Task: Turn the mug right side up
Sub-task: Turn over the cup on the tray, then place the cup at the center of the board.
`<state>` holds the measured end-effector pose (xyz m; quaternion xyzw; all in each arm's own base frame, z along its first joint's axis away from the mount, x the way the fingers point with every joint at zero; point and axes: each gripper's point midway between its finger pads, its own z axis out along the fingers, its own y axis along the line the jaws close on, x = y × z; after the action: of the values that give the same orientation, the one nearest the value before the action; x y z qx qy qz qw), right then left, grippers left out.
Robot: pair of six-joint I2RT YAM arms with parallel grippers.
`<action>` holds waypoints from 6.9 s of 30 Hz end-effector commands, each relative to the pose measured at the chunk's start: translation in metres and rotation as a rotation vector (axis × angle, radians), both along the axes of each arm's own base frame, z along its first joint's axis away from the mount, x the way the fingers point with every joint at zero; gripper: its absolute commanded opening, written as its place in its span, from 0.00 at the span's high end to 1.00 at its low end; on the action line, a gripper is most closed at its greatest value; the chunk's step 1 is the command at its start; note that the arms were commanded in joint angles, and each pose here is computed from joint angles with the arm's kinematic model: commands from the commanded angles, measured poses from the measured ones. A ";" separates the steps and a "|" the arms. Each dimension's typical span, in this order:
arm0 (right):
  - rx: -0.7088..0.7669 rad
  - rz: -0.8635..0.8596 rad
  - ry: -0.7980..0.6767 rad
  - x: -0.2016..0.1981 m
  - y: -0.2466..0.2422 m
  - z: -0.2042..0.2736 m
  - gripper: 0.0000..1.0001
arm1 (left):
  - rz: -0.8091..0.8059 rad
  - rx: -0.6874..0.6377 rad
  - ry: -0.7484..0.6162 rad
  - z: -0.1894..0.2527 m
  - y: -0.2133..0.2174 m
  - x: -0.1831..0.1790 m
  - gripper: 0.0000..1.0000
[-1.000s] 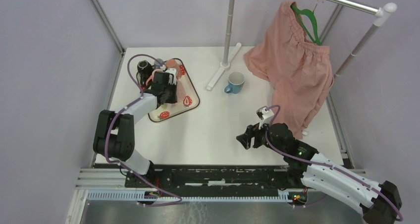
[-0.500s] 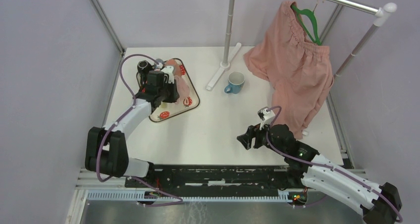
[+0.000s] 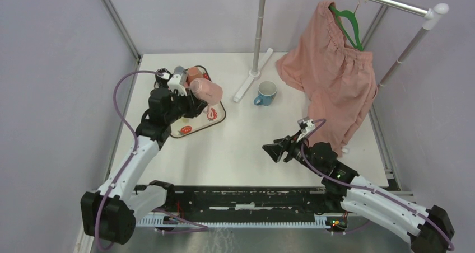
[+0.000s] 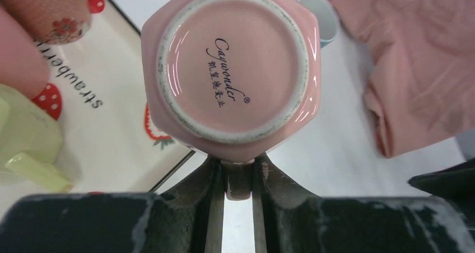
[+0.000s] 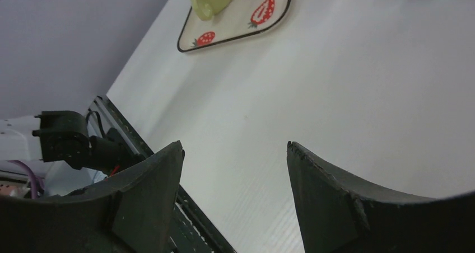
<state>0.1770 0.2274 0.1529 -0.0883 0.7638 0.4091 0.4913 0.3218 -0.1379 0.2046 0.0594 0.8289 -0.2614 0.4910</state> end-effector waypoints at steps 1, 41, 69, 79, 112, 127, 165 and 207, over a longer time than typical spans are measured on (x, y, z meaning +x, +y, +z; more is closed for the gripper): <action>0.228 0.021 -0.072 0.005 0.017 0.050 0.25 | -0.067 -0.260 -0.243 0.092 -0.023 -0.010 0.98; 0.786 0.405 -0.193 0.025 0.134 0.231 0.28 | -0.422 -0.859 -0.381 0.195 -0.056 -0.112 0.98; 0.904 0.449 -0.161 0.033 0.155 0.249 0.60 | -0.455 -0.851 -0.384 0.189 -0.058 -0.123 0.98; 0.918 0.448 -0.161 0.035 0.155 0.250 0.82 | -0.468 -0.840 -0.388 0.184 -0.058 -0.128 0.98; 0.808 0.217 -0.342 0.030 0.095 0.255 1.00 | -0.442 -0.671 -0.303 0.148 -0.062 -0.129 0.32; 0.297 -0.124 -0.324 0.060 0.039 0.179 1.00 | -0.188 -0.345 -0.130 0.065 -0.031 -0.111 0.27; -0.487 -0.564 -0.107 0.163 -0.105 0.031 1.00 | 0.207 -0.025 -0.039 0.017 0.037 -0.070 0.17; -0.558 -0.465 -0.012 0.228 -0.098 -0.039 0.78 | 0.226 0.001 -0.015 0.007 0.042 -0.073 0.17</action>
<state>0.3821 0.1217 0.0889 -0.0499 0.8664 0.0424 0.4950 0.2463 -0.0973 0.2014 -0.0473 0.8331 -0.2132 0.5081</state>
